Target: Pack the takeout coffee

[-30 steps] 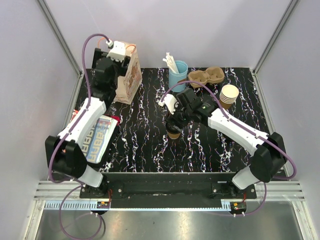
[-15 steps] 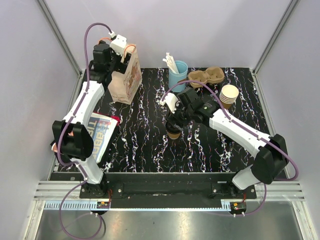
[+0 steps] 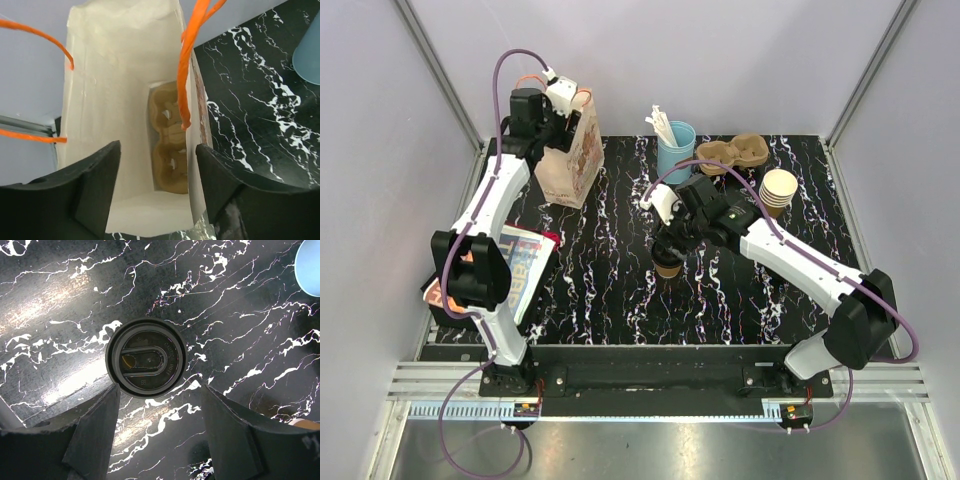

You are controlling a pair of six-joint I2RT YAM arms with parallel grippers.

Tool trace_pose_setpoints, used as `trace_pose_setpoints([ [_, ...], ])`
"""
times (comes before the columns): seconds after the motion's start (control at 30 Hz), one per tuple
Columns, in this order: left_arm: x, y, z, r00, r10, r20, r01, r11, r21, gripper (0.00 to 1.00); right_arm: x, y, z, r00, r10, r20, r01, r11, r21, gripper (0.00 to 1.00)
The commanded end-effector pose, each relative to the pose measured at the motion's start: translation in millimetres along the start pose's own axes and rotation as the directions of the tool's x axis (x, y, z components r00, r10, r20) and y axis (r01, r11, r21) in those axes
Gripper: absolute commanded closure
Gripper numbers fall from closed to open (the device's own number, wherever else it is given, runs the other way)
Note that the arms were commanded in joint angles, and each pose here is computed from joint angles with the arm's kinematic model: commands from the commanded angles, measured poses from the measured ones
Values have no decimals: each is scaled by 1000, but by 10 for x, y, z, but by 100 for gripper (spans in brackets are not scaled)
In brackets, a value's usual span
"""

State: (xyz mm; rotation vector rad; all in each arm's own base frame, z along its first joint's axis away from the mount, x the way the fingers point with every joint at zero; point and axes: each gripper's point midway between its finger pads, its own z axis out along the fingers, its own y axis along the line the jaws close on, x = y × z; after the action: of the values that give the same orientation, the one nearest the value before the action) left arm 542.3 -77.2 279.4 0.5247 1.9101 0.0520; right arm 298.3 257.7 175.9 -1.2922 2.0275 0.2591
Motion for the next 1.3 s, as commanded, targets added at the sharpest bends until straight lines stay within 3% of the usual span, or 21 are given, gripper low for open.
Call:
trace_pose_setpoints([
  [0.0, -226, 16, -60, 998, -16, 56, 14, 999, 40, 38, -215, -124, -161, 997, -16, 77, 12, 998, 56, 29],
  [0.13, -170, -35, -71, 999, -15, 34, 12, 998, 65, 47, -240, -127, -195, 996, -19, 87, 13, 998, 61, 29],
  [0.3, -187, -120, -116, 999, -17, 35, 13, 994, 110, 79, -261, -161, -251, 995, -18, 98, 11, 997, 78, 29],
  [0.33, -211, -133, -128, 999, -18, 40, 13, 993, 120, 81, -272, -167, -267, 995, -19, 103, 11, 997, 82, 29],
  [0.63, -289, -217, -246, 996, -88, 26, 83, 983, 165, 83, -331, -310, -468, 990, -6, 144, -14, 991, 134, 29],
  [0.87, -284, -504, -455, 987, -158, -1, 154, 963, 222, 88, -352, -376, -583, 986, -2, 168, -24, 988, 155, 29],
  [0.9, -236, -539, -449, 990, -142, -10, 141, 966, 216, 88, -352, -382, -589, 985, 1, 170, -27, 988, 155, 29],
  [0.97, -265, -507, -461, 993, -122, 4, 119, 977, 176, 78, -348, -373, -592, 985, 3, 173, -29, 988, 150, 29],
  [1.07, -300, -417, -429, 994, -106, 24, 102, 986, 133, 78, -342, -377, -595, 985, 4, 173, -31, 988, 149, 29],
  [1.27, -289, -459, -396, 994, -107, 9, 105, 982, 158, 100, -352, -393, -636, 983, 7, 183, -35, 987, 155, 29],
])
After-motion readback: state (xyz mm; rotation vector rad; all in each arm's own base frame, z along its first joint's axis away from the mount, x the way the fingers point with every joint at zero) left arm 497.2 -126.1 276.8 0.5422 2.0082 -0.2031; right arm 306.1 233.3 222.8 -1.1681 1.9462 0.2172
